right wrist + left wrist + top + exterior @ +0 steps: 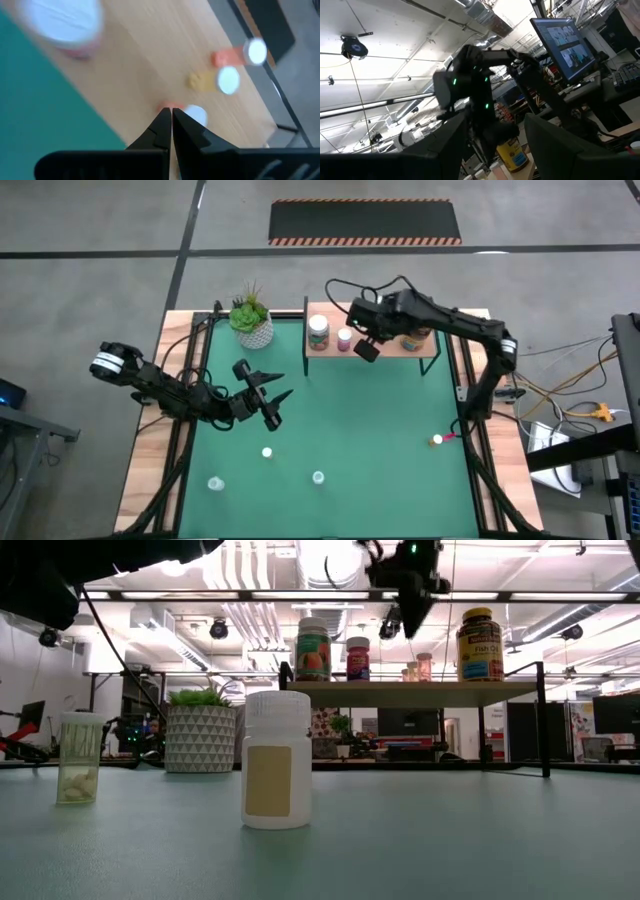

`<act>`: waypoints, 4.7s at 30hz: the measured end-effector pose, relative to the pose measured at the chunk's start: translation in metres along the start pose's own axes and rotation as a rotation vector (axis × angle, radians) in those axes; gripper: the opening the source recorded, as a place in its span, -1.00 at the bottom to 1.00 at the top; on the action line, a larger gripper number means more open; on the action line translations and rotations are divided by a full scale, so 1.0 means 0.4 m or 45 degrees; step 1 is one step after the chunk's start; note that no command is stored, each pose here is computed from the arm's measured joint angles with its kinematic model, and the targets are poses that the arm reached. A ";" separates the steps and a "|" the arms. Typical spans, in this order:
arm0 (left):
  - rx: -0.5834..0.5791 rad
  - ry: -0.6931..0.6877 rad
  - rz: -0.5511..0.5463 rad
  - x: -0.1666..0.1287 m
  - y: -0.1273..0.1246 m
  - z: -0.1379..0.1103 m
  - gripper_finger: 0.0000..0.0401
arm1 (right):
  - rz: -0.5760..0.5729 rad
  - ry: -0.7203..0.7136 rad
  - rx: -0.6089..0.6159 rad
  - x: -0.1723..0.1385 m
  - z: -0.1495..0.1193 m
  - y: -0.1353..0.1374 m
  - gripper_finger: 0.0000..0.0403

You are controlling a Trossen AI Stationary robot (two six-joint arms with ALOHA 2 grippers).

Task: Pick and place medicine bottles onto shelf by color
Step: Adjust the small medicine bottles on the shelf, then put the right transparent medicine bottles on the shelf

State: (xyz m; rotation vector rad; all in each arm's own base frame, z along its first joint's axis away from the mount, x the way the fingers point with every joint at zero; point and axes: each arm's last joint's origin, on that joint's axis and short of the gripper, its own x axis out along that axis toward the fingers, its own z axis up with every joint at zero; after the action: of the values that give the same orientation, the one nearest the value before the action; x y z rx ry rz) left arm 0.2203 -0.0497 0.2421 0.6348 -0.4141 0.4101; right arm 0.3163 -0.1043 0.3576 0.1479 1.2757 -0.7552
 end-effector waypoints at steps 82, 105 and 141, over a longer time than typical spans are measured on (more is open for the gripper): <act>-0.612 0.378 -0.423 0.023 -0.112 0.012 -0.08 | 0.910 -1.615 -0.479 0.272 -0.533 0.410 -0.95; -0.524 0.429 -0.494 0.015 -0.122 0.004 -0.08 | 0.909 -0.758 -0.722 0.122 -0.412 0.567 0.09; -0.417 0.373 -0.492 0.025 -0.116 0.015 -0.08 | 1.148 -0.817 -0.722 0.232 -0.369 0.784 -0.26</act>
State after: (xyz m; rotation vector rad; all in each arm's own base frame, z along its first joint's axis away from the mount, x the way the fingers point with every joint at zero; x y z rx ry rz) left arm 0.2497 -0.0853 0.2290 0.3160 -0.0689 0.0588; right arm 0.3882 0.1662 0.1333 0.0023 0.6413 0.3374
